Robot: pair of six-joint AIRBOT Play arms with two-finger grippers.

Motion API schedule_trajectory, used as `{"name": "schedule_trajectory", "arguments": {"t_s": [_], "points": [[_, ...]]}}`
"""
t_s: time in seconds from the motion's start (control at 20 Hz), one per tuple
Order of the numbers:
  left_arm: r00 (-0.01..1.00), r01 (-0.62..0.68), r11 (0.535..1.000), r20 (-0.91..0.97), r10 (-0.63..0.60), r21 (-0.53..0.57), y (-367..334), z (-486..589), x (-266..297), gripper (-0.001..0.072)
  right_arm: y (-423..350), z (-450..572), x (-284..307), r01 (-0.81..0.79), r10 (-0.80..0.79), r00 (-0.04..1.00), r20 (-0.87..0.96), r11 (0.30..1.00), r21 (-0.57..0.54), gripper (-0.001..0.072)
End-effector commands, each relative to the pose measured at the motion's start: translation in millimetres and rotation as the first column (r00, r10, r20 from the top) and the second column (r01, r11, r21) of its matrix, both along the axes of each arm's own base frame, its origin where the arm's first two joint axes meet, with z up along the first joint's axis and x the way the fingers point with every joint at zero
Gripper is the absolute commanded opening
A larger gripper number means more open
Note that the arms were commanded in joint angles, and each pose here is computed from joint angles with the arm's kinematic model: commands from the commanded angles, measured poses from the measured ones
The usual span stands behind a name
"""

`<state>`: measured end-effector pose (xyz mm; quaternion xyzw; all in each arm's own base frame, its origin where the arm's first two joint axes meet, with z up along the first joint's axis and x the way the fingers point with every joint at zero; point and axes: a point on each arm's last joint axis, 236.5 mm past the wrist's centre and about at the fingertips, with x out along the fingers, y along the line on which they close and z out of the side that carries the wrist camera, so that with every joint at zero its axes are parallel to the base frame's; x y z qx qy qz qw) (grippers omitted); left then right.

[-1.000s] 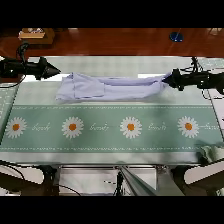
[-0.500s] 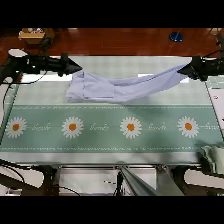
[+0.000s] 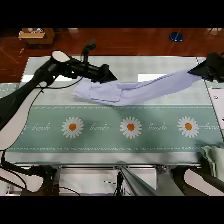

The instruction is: Fold the shirts.

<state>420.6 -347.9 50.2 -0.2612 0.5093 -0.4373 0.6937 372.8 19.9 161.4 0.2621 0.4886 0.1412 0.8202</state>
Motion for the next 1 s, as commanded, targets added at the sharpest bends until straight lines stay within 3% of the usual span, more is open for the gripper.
{"name": "schedule_trajectory", "arguments": {"t_s": [0.0,0.3,0.65,0.8,0.95], "points": [[0.999,0.054,0.998,0.008,-0.054,0.013,-42,-13,-24,0.0021,-4,22,-23,0.043,-0.041,0.999,0.027,0.997,-0.059,0.0022],[0.992,0.073,0.997,-0.108,-0.068,0.04,-83,-61,-51,0.0021,6,44,-46,0.041,-0.037,0.998,0.058,0.997,-0.068,0.0022],[0.963,0.053,0.994,-0.258,-0.075,-0.092,-153,-73,-96,0.002,7,45,-49,0.047,-0.044,0.998,0.05,0.997,-0.06,0.0022],[0.957,0.104,0.99,-0.262,-0.126,-0.096,-179,-77,-130,0.002,7,45,-49,0.049,-0.046,0.998,0.051,0.997,-0.061,0.0022],[0.976,0.097,0.992,-0.189,-0.111,-0.08,-186,-80,-128,0.0018,7,45,-49,0.048,-0.045,0.998,0.05,0.997,-0.061,0.0022]]}}
